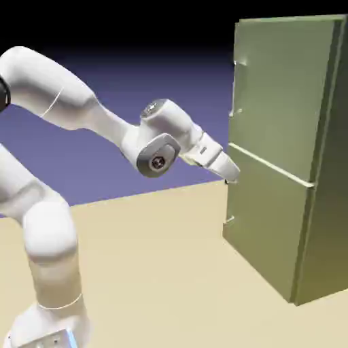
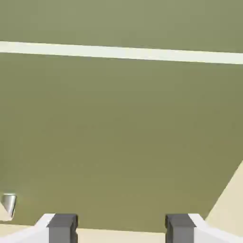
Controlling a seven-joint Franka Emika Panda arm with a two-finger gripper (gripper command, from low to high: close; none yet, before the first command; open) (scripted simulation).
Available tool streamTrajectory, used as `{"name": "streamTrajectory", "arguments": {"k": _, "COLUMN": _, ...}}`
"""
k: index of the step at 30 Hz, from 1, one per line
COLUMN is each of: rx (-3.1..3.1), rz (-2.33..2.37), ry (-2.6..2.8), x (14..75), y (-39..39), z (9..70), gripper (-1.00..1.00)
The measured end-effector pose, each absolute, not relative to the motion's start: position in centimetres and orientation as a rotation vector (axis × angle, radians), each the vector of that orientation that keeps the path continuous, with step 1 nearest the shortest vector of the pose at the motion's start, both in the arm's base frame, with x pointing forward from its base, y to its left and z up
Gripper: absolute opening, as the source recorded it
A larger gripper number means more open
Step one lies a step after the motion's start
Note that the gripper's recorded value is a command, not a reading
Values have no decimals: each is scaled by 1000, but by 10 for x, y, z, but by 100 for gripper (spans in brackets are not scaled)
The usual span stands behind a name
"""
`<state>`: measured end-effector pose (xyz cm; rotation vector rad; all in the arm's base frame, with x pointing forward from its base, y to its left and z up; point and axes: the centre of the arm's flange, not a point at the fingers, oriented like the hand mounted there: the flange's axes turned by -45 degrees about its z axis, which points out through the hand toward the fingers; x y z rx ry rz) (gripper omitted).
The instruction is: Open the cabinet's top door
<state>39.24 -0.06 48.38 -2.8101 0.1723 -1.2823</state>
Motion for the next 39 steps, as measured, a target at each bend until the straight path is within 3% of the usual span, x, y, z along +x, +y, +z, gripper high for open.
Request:
{"name": "streamTrajectory", "arguments": {"k": 10, "rx": -2274, "rz": -1372, "ry": 914, "x": 390, "y": -6, "z": 569, "gripper": 0}}
{"name": "streamTrajectory", "arguments": {"k": 21, "rx": -1568, "rz": -1247, "ry": 1358, "x": 378, "y": 16, "z": 636, "gripper": 0}}
{"name": "streamTrajectory", "arguments": {"k": 39, "rx": -586, "rz": -673, "ry": 1559, "x": 385, "y": 105, "z": 656, "gripper": 0}}
